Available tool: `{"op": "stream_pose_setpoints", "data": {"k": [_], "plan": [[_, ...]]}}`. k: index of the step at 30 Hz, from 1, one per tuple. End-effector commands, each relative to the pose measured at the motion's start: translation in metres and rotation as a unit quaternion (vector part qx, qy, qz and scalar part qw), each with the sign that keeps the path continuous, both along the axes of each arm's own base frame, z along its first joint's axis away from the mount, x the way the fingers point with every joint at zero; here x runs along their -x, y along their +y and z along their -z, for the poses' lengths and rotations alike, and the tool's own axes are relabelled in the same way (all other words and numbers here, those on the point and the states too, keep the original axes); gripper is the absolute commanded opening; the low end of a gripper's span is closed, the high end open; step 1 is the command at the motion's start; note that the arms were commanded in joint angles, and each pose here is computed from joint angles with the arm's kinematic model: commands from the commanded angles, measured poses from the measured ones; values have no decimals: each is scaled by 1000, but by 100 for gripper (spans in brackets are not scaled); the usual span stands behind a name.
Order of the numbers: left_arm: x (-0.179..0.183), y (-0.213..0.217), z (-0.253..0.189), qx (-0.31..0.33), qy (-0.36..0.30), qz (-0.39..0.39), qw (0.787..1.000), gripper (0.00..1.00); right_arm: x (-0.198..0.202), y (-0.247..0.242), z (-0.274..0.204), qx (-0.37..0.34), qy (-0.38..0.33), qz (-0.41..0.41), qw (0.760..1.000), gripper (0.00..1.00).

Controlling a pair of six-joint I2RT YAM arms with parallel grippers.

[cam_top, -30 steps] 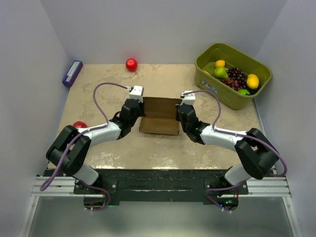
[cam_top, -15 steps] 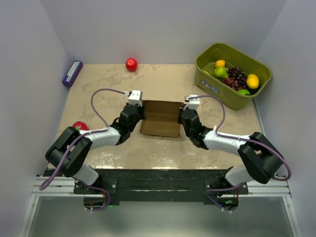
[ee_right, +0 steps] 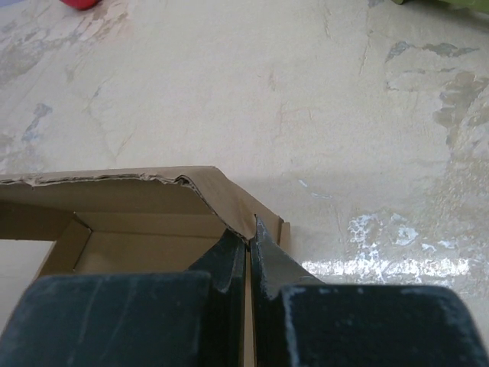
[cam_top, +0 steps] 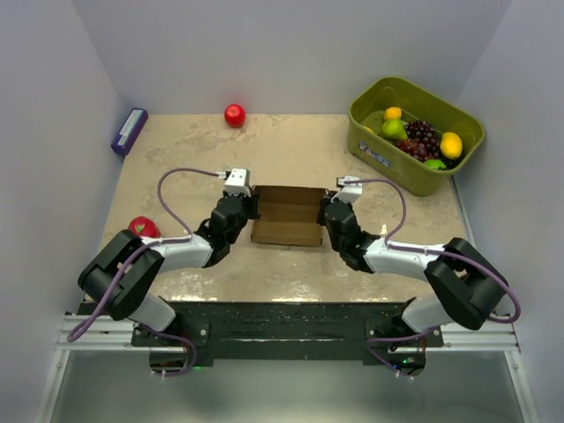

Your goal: Fold the paper box

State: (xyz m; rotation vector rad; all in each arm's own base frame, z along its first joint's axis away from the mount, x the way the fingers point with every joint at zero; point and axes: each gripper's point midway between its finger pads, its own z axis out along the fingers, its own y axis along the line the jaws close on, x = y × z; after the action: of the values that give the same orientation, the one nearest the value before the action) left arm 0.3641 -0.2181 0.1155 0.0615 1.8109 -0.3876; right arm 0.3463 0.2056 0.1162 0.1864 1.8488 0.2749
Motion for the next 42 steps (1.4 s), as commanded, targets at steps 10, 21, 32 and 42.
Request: {"op": "stream_pose_setpoints", "data": {"k": [10, 21, 32, 42], "plan": [[45, -16, 54, 17, 95, 44, 994, 0, 41, -2, 55, -13, 75, 2, 997, 0], [72, 5, 87, -42, 109, 31, 993, 0, 60, -6, 73, -15, 101, 9, 995, 24], [83, 21, 89, -127, 80, 16, 989, 0, 84, -25, 46, -30, 95, -6, 995, 69], [89, 18, 100, -164, 79, 13, 983, 0, 113, -23, 18, -48, 93, -90, 990, 78]]}}
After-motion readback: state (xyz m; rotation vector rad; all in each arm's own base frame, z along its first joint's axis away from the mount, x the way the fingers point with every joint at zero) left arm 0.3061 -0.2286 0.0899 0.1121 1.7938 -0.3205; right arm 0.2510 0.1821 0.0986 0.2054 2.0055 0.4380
